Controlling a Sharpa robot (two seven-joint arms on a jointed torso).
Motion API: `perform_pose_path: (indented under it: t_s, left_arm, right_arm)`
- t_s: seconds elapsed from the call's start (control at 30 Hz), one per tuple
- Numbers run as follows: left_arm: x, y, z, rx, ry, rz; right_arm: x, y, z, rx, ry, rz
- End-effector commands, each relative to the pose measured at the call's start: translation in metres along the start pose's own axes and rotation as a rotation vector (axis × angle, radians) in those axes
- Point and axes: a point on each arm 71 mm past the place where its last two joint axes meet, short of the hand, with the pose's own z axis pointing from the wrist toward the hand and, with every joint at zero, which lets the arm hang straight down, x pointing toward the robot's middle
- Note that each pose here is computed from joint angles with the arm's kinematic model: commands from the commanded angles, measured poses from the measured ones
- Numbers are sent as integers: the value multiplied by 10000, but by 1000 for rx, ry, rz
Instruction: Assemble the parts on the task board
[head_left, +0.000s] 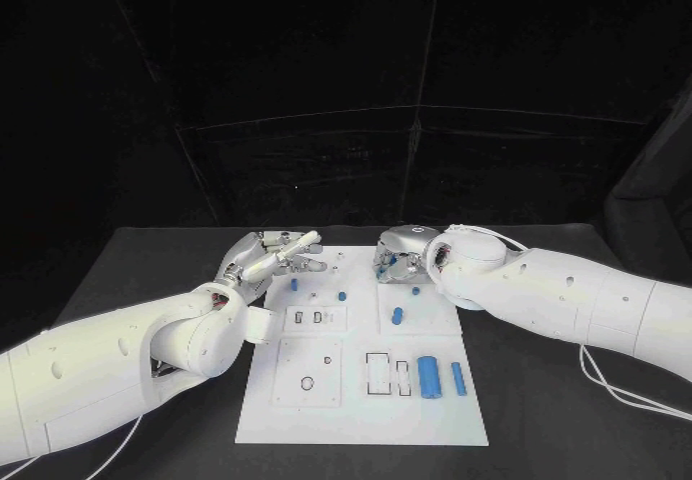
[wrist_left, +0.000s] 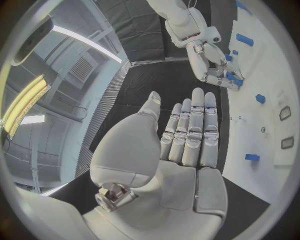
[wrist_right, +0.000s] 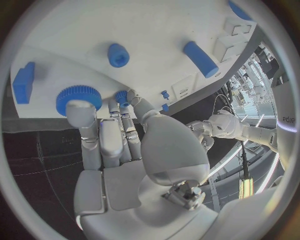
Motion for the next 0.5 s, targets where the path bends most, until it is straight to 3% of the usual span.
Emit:
perform_pose_path:
  t_s: [0.03,0.2,0.5]
  left_arm:
    - [12,-10,3,0,17,-10]
    - [11,-7,3,-4,18,-10]
    - [10,-7,-1,-7,20,-11]
  right_arm:
    - [-10,9,4,-3,5,-14]
    - [-23,10,5,-3,-14,-16]
    - [-135,94,-51,-33,-166,24]
